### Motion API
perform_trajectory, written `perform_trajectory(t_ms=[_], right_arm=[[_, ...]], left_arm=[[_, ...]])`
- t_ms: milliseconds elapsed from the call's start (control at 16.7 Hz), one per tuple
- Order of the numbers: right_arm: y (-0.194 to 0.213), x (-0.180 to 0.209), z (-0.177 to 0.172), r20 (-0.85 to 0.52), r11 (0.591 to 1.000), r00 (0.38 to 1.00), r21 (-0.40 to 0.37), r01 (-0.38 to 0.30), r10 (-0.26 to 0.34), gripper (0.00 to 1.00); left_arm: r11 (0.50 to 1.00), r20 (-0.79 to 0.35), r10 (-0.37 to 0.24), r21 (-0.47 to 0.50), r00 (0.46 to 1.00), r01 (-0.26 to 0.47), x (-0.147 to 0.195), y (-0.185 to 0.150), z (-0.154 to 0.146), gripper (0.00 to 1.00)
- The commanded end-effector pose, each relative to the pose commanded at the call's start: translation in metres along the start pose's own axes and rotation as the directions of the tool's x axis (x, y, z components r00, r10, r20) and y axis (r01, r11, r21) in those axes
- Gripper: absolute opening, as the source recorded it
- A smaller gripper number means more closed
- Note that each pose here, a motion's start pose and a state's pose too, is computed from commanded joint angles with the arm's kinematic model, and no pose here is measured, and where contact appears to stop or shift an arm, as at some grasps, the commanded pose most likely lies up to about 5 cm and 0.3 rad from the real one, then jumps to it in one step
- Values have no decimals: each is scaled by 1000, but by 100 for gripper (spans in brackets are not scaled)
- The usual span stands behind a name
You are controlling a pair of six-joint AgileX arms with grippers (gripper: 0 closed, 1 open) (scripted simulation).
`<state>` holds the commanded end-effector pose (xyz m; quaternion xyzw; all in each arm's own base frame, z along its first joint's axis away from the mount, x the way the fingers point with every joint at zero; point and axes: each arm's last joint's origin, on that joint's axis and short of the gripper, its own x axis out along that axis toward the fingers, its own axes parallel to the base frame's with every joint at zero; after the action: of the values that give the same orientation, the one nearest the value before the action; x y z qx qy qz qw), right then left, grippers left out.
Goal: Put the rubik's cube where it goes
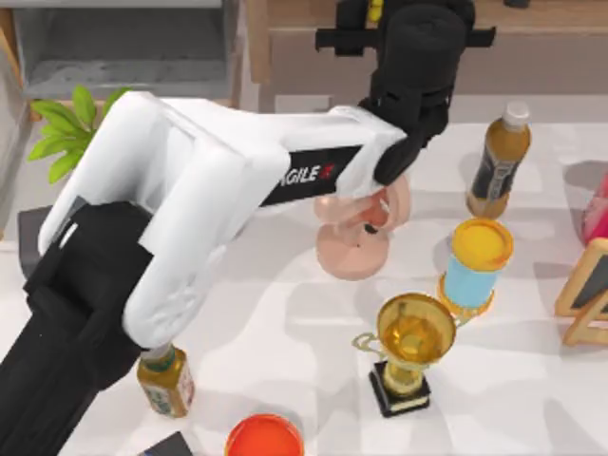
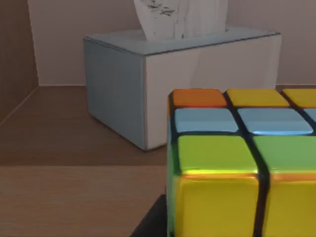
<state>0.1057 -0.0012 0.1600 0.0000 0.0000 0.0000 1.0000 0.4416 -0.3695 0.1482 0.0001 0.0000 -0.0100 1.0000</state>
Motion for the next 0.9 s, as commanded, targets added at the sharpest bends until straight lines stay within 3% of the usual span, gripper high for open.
perform_trajectory(t_ms=[660, 900], right_arm=[[0, 0, 0, 0, 1000, 1000, 0, 0, 0, 100], [0, 0, 0, 0, 1000, 1000, 0, 0, 0, 100]], left_arm=[[1000, 22, 6, -9, 1000, -6, -3, 2, 15, 0], [1000, 20, -24, -6, 1000, 25, -18, -6, 23, 0]])
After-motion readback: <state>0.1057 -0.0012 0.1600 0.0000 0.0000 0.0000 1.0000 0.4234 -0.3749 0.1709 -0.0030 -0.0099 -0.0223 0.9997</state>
